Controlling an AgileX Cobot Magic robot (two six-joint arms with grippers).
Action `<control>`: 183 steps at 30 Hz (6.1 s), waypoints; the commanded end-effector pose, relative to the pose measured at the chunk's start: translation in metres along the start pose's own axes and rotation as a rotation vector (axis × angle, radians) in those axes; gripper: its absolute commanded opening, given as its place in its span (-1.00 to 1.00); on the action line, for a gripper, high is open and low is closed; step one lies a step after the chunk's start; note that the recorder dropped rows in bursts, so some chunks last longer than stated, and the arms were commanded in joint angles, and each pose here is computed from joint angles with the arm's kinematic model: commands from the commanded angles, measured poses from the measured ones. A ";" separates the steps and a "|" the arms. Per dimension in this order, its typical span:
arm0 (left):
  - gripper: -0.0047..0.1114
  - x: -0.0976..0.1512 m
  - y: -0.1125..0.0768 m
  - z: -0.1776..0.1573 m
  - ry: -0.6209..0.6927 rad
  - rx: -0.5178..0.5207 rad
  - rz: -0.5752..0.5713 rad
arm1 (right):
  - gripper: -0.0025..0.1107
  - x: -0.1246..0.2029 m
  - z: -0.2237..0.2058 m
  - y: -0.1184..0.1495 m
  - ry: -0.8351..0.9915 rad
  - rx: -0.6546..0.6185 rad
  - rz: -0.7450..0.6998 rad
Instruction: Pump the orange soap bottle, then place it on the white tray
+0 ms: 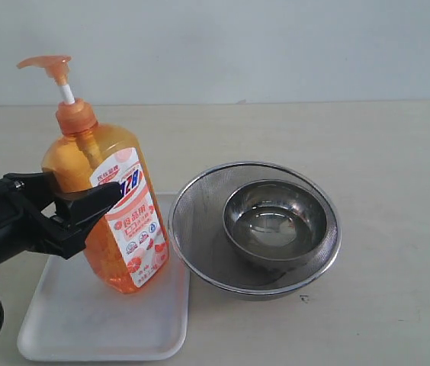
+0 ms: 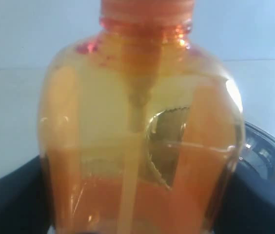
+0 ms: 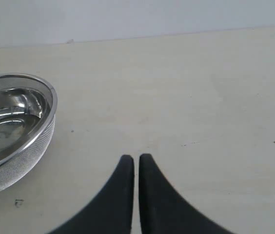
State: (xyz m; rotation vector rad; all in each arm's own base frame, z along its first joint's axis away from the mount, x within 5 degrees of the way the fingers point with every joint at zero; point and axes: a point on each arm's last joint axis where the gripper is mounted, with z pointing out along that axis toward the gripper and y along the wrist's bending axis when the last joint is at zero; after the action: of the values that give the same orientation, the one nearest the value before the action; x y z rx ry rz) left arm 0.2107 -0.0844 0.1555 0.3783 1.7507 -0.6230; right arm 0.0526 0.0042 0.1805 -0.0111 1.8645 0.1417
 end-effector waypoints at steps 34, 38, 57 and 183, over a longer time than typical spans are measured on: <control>0.56 -0.018 -0.016 -0.026 0.146 0.022 0.171 | -0.96 0.001 0.000 0.000 -0.006 0.002 -0.005; 0.56 -0.032 -0.016 -0.046 0.176 -0.104 0.149 | -0.96 0.001 0.000 0.000 -0.006 0.002 -0.005; 0.56 -0.035 -0.019 -0.066 0.213 -0.180 0.073 | -0.96 0.001 0.000 0.000 -0.006 0.000 0.000; -0.84 -0.044 0.014 0.006 0.459 -0.187 0.093 | -0.96 -0.046 0.198 0.212 0.169 -1.069 0.028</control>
State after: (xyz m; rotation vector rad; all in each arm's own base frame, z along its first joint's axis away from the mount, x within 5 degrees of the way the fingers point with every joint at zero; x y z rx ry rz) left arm 0.2336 -0.0692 0.1907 0.5003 2.2174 -0.2566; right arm 0.2379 0.2256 0.1815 -0.7142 1.7844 1.1528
